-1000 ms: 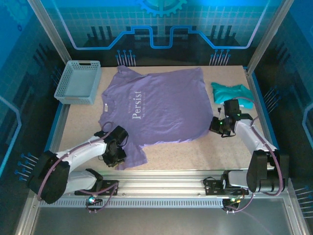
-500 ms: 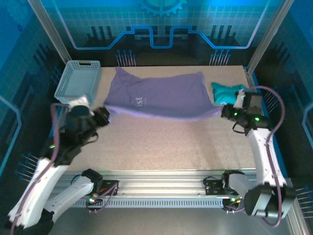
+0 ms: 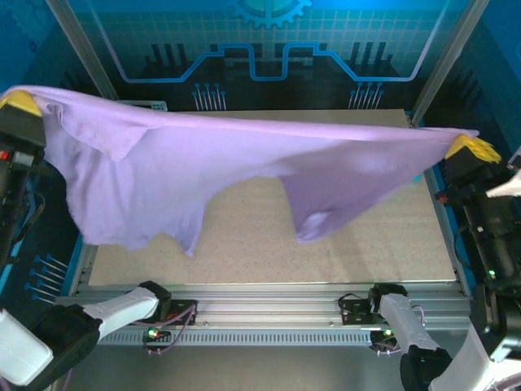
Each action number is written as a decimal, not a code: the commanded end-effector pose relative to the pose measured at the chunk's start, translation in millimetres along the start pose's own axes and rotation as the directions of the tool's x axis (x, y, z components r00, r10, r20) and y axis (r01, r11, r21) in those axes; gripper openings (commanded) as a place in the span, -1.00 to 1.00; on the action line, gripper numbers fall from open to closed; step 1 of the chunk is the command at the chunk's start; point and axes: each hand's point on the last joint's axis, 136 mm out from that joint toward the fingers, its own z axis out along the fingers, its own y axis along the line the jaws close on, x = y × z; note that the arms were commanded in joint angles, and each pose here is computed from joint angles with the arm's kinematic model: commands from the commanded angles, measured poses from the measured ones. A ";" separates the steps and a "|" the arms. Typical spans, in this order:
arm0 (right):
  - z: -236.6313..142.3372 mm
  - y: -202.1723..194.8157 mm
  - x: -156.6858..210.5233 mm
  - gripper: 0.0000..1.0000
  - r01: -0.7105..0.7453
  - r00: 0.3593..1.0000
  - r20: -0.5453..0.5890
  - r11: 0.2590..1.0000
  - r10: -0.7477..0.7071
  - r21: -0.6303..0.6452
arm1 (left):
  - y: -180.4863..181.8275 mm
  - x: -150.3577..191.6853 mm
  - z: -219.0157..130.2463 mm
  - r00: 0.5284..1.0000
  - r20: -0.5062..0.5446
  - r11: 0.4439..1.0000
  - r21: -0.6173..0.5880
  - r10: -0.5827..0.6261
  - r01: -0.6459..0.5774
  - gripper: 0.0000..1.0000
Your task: Fold the inside-out t-shirt
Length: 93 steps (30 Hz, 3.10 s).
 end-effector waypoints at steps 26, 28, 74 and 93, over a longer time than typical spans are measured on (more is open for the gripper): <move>118.2 -49.5 67.8 -0.95 0.068 0.969 -0.244 0.994 -0.046 0.081 | 29.6 57.4 103.4 0.974 -0.098 0.962 -0.165 0.206 -0.220 -1.00; 93.0 -42.9 54.4 -0.95 0.080 0.977 -0.203 0.993 -0.062 0.085 | 19.8 43.7 73.7 0.983 -0.054 0.976 -0.117 0.178 -0.183 -1.00; 470.0 -127.6 526.4 -0.05 0.197 0.659 -0.752 0.965 0.003 0.176 | 292.6 560.9 392.4 0.787 -0.617 0.913 -0.330 -0.016 -0.240 0.14; 136.3 -100.9 497.2 0.21 0.157 0.297 -0.938 0.960 0.179 0.233 | 144.7 544.8 68.3 0.428 -0.730 0.846 -0.456 -0.533 0.276 0.45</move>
